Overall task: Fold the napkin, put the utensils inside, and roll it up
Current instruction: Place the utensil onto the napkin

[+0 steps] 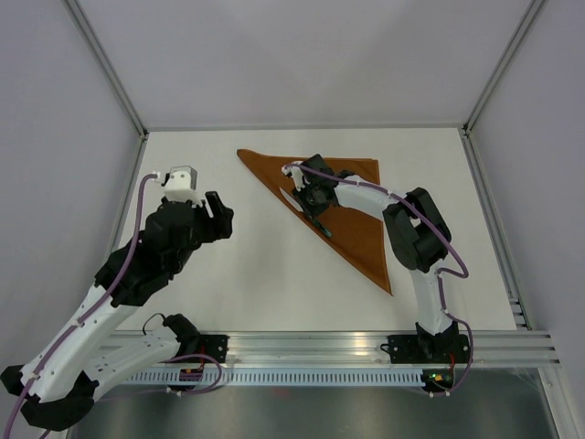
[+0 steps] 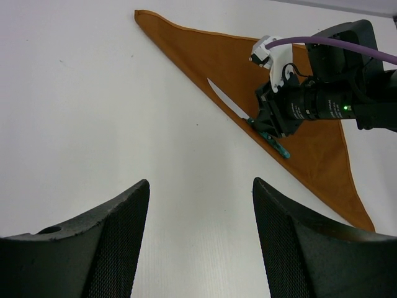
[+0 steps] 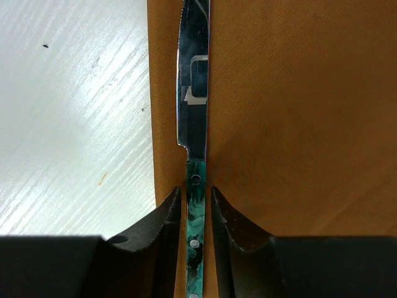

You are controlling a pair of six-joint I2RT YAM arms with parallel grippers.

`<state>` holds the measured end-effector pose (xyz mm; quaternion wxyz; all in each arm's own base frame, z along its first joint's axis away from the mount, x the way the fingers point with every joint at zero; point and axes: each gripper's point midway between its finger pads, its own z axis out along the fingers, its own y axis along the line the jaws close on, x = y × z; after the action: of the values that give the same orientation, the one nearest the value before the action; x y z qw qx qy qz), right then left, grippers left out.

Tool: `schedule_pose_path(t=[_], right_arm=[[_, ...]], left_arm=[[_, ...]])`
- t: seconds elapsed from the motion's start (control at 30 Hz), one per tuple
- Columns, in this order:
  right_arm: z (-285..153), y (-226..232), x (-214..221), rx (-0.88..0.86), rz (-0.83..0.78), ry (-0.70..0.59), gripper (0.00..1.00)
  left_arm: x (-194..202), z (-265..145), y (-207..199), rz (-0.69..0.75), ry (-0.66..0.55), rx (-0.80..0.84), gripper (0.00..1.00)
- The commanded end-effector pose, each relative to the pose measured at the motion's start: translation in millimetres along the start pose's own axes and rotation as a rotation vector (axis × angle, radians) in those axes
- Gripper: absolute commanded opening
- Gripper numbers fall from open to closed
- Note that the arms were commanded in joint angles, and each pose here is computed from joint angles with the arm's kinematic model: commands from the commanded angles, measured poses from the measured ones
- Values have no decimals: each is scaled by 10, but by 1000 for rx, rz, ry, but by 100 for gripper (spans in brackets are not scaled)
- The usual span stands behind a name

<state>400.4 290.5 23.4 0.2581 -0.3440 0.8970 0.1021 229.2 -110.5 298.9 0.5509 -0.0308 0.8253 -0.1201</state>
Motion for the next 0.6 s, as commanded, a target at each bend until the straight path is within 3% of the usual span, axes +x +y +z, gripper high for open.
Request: schedule_pose_path(t=[0.0,0.17,0.27,0.37,0.4,0.57], right_arm=[[-408,-63,-362,48,7,-90,32],[-868,-118,-532,6,78,-160,33],[-1378,-378,-557,5,148,-224,33],[-1820,-892,-352,61,254,-266,36],[-1926,-992,-287,70,283,-273,36],[-2566,-1349,62,70,420,-348,42]], left_arm=[[-22,59,-150,23,-7,66,72],[-43,223,-649,-47,-35,269,70],[103,436,-997,-46,-34,390,67],[321,632,-1413,62,-43,420,67],[621,691,-1662,141,6,441,67],[1057,790,-2369,339,-20,532,70]])
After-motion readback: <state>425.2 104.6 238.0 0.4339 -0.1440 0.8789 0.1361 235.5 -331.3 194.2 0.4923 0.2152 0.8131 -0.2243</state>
